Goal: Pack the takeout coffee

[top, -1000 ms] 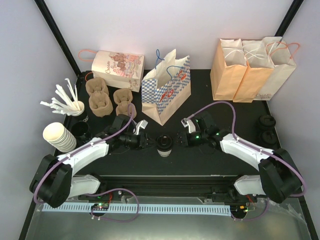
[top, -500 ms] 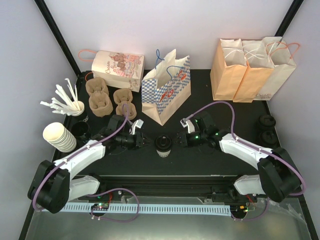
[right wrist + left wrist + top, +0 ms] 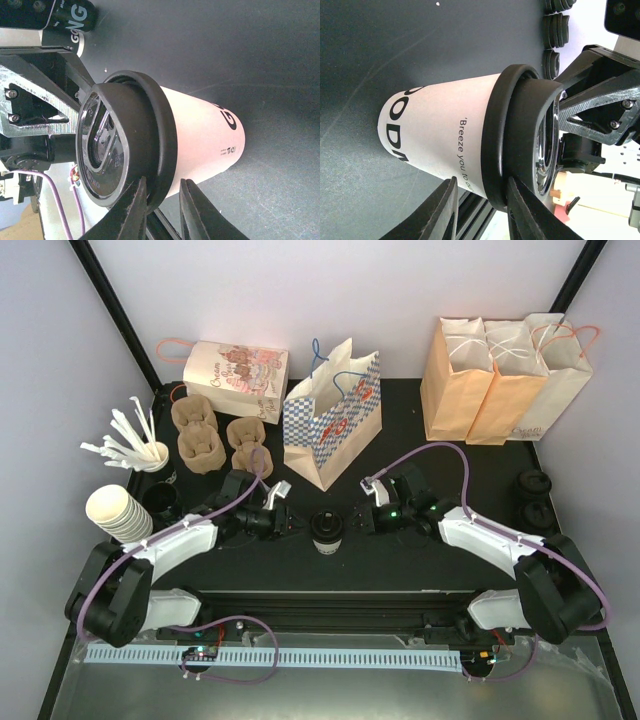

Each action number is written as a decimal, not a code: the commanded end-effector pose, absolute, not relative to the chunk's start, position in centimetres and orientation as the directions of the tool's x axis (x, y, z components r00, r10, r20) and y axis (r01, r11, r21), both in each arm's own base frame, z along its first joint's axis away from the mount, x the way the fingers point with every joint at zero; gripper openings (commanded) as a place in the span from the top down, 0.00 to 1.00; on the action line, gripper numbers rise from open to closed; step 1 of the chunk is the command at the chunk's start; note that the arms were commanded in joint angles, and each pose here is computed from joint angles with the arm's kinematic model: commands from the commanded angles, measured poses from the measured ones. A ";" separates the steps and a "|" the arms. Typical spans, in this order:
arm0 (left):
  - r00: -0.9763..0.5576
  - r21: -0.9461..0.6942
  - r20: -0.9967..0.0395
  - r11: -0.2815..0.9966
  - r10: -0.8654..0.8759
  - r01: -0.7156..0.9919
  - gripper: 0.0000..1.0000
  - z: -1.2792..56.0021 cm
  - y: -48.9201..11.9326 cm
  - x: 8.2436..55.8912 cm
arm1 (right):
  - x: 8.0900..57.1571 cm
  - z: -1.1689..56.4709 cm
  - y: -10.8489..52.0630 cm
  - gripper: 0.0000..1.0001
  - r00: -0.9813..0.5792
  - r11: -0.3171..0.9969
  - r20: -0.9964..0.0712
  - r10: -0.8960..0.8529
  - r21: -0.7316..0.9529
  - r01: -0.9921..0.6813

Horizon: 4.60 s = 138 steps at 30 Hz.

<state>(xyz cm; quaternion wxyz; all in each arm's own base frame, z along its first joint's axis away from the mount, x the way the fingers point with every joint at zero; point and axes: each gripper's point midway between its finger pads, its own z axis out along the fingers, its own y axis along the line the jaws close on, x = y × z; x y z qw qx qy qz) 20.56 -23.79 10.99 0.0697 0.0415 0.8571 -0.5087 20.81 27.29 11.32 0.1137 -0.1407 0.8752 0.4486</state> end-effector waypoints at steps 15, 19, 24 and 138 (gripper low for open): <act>-0.997 -0.766 -0.060 0.639 0.039 0.071 0.79 2.9 -22.1 18.8 | 17.8 3.9 25.5 0.78 -0.962 0.647 -0.195 -0.192 0.711 -0.274; -0.998 -0.760 -0.020 0.647 0.054 0.051 0.80 1.6 -22.4 17.9 | 17.7 3.4 25.4 0.78 -0.962 0.656 -0.188 -0.196 0.705 -0.271; -0.998 -0.768 -0.009 0.638 0.066 0.050 0.81 1.6 -23.4 17.0 | 19.0 4.5 25.7 0.78 -0.953 0.672 -0.227 -0.200 0.676 -0.302; -0.982 -0.782 -0.173 0.597 0.069 0.180 0.69 10.7 -23.3 20.0 | 26.4 11.1 27.8 0.70 -0.909 0.706 -0.378 -0.174 0.596 -0.383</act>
